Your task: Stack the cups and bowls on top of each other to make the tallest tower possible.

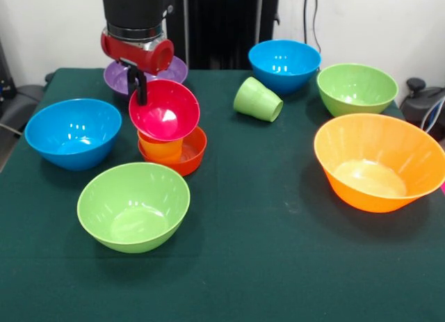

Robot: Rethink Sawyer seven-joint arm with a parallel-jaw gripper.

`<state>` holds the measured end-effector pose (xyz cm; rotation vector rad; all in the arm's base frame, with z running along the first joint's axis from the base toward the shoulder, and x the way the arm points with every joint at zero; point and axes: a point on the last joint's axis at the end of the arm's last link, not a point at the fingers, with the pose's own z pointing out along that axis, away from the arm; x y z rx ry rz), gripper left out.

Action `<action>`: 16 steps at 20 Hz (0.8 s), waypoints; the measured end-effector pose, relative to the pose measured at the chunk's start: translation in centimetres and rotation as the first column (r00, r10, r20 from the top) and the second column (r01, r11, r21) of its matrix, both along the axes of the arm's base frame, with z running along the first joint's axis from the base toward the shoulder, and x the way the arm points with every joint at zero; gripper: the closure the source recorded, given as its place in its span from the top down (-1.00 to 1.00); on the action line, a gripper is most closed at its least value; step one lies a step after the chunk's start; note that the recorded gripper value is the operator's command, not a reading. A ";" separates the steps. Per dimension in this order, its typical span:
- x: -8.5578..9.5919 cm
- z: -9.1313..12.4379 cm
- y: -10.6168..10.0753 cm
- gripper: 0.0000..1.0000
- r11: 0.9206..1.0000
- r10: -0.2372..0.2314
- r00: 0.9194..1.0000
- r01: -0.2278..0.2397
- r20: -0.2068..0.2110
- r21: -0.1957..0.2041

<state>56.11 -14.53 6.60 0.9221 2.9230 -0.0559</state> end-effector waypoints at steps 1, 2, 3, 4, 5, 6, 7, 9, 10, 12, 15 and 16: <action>0.0 0.0 0.0 -1.00 1.000 0.000 1.000 0.000 0.000 0.000; 0.0 0.0 0.0 -1.00 1.000 0.000 1.000 0.000 0.000 0.000; 0.0 0.0 0.0 -1.00 1.000 0.000 1.000 0.000 -0.001 0.000; 0.0 0.0 0.0 -1.00 1.000 0.000 1.000 0.000 -0.001 0.000; 0.0 0.0 0.0 -1.00 1.000 0.000 1.000 0.000 -0.001 0.000; 0.0 0.0 0.0 -1.00 1.000 0.000 1.000 0.000 -0.001 0.000; -0.1 0.0 0.0 -1.00 1.000 0.000 1.000 0.000 -0.001 0.001; -0.1 0.0 0.0 -1.00 1.000 0.000 1.000 0.000 -0.001 0.001; -0.1 0.0 0.0 -1.00 1.000 0.000 1.000 0.000 -0.001 0.001; -0.1 0.0 0.0 -1.00 1.000 0.000 1.000 0.000 0.000 0.000; 0.0 0.0 0.0 -1.00 1.000 0.000 1.000 0.000 0.008 -0.004; 0.1 0.0 0.0 -1.00 1.000 0.000 1.000 0.000 0.012 -0.005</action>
